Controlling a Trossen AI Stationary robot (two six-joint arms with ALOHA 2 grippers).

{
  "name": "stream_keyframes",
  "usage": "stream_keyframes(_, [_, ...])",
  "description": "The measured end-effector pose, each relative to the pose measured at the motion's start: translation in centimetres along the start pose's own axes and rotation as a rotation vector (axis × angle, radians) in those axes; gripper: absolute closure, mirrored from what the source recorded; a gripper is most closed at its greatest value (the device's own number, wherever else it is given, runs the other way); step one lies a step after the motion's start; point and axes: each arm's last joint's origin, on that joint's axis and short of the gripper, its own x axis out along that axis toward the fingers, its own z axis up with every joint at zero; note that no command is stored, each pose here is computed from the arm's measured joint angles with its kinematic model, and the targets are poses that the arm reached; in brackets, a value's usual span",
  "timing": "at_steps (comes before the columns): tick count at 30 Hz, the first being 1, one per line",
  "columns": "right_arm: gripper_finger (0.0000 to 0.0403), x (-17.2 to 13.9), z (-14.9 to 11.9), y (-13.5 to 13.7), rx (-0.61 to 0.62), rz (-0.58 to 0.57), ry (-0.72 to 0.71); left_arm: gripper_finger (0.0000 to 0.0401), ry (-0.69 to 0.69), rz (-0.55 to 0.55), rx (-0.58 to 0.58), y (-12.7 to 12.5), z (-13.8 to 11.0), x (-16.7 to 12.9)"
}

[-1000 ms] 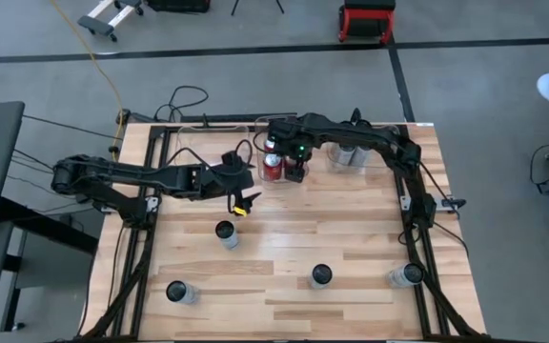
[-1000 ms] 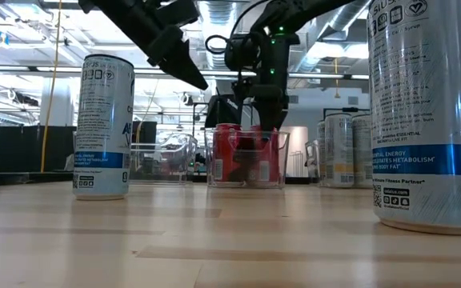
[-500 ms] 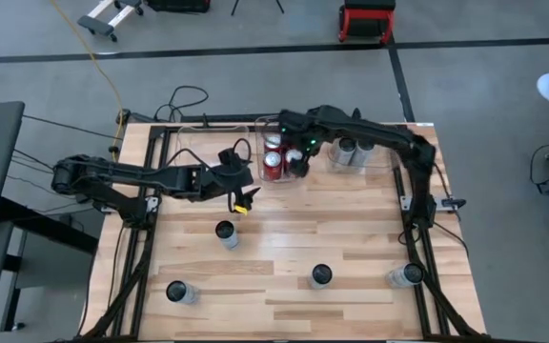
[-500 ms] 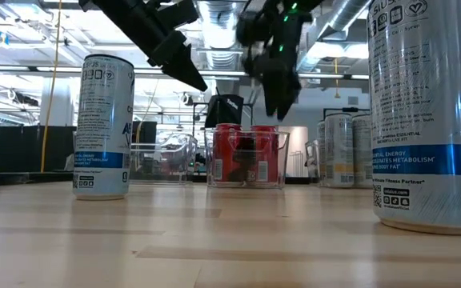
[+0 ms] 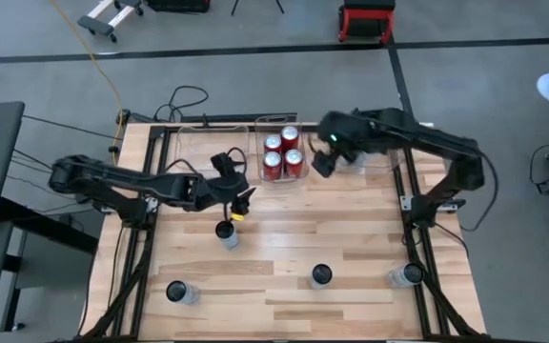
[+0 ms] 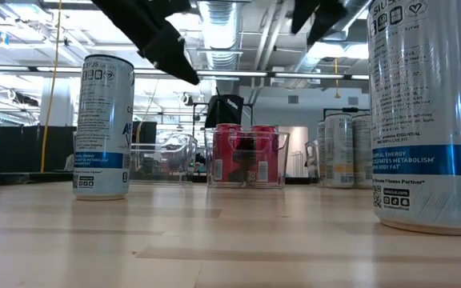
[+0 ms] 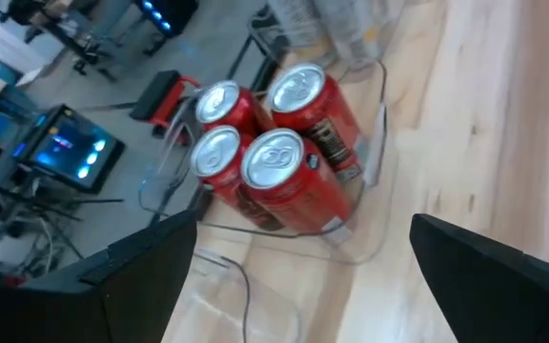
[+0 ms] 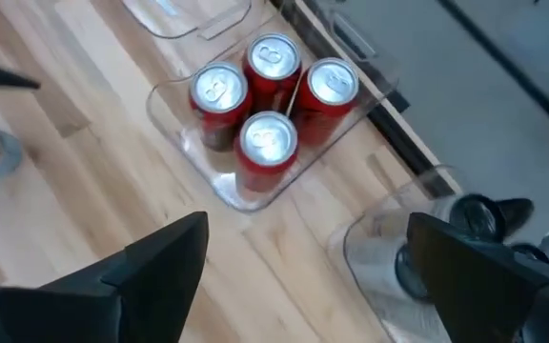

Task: Sort soda cans
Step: Put the white-blue soda can into the left transparent bin

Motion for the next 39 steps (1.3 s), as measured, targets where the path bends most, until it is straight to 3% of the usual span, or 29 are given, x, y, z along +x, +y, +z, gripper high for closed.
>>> stream_keyframes(8, [0.0029,-5.7,-4.5,4.3,-0.051,-0.085,-0.195,0.0018,-0.056,-0.030,0.008,0.9,0.4,-2.6])
stream_keyframes(12, [0.0029,-6.0,-7.5,7.3,-0.122,-0.158,-0.354,0.0018,-0.001,0.014,0.012,2.3,-0.3,-2.8])
stream_keyframes(16, [0.0029,-4.8,-10.4,8.7,-0.132,-0.110,-0.374,0.0019,0.084,-0.012,-0.002,3.5,-1.5,-3.5])
stream_keyframes(21, [0.0029,-2.2,-13.4,9.9,-0.106,-0.055,-0.399,0.0029,0.105,-0.163,-0.034,4.2,-2.2,-5.1])
stream_keyframes(26, [0.0029,-0.1,-15.7,10.7,-0.059,-0.025,-0.481,0.0034,0.023,-0.360,-0.081,4.8,-1.9,-7.1])
stream_keyframes(29, [0.0029,0.6,-16.9,11.4,-0.048,-0.002,-0.534,0.0035,-0.038,-0.499,-0.051,5.0,-1.9,-8.4])
stream_keyframes(39, [0.0029,0.6,-19.6,13.0,0.020,0.085,-0.648,0.0035,-0.075,-0.675,-0.114,3.5,-1.9,-11.0])
